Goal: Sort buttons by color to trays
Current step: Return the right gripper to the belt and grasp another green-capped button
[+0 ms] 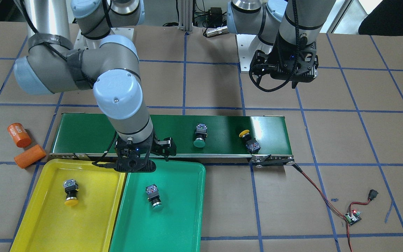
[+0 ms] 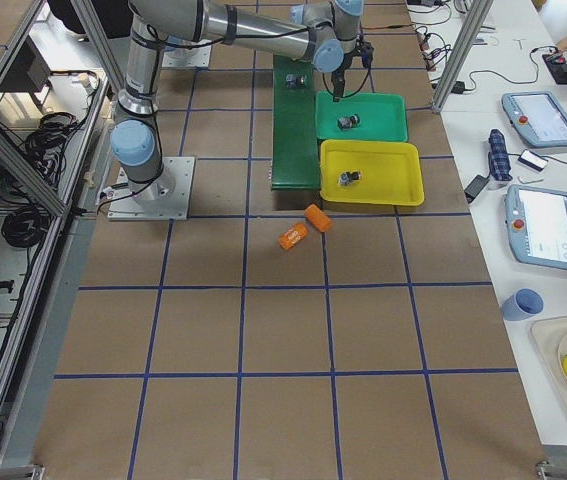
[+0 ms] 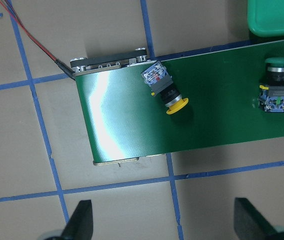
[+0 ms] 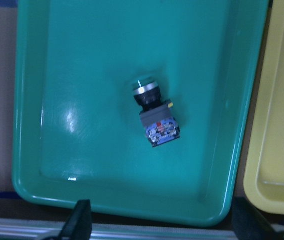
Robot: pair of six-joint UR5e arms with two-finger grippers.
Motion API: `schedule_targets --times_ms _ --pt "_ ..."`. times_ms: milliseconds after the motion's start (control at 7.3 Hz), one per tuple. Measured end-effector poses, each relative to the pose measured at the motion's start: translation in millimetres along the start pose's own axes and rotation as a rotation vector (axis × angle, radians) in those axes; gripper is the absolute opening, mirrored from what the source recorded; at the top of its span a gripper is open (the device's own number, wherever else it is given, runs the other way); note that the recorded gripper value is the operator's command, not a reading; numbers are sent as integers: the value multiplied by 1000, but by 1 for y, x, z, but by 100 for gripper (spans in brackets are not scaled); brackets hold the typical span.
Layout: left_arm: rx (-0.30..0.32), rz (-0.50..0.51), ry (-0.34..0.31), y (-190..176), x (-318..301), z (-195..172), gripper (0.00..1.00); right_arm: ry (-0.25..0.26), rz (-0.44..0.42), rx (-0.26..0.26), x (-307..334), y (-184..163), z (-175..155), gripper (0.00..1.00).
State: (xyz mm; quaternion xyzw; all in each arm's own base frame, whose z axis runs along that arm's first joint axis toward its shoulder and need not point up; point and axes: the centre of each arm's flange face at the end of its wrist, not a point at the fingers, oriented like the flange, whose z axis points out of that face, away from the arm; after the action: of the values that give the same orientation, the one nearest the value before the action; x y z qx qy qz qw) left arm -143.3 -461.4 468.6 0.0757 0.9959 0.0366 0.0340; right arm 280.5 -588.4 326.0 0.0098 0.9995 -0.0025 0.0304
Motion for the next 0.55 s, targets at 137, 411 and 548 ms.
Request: schedule_targets --times_ms 137,411,548 --pt "-1 0 0 0 0 1 100 3 24 -11 -13 25 -6 100" --pt "2 1 2 2 0 0 100 13 47 -36 -29 78 -5 100" --pt "9 1 3 5 1 -3 100 21 56 -55 -31 103 2 95"
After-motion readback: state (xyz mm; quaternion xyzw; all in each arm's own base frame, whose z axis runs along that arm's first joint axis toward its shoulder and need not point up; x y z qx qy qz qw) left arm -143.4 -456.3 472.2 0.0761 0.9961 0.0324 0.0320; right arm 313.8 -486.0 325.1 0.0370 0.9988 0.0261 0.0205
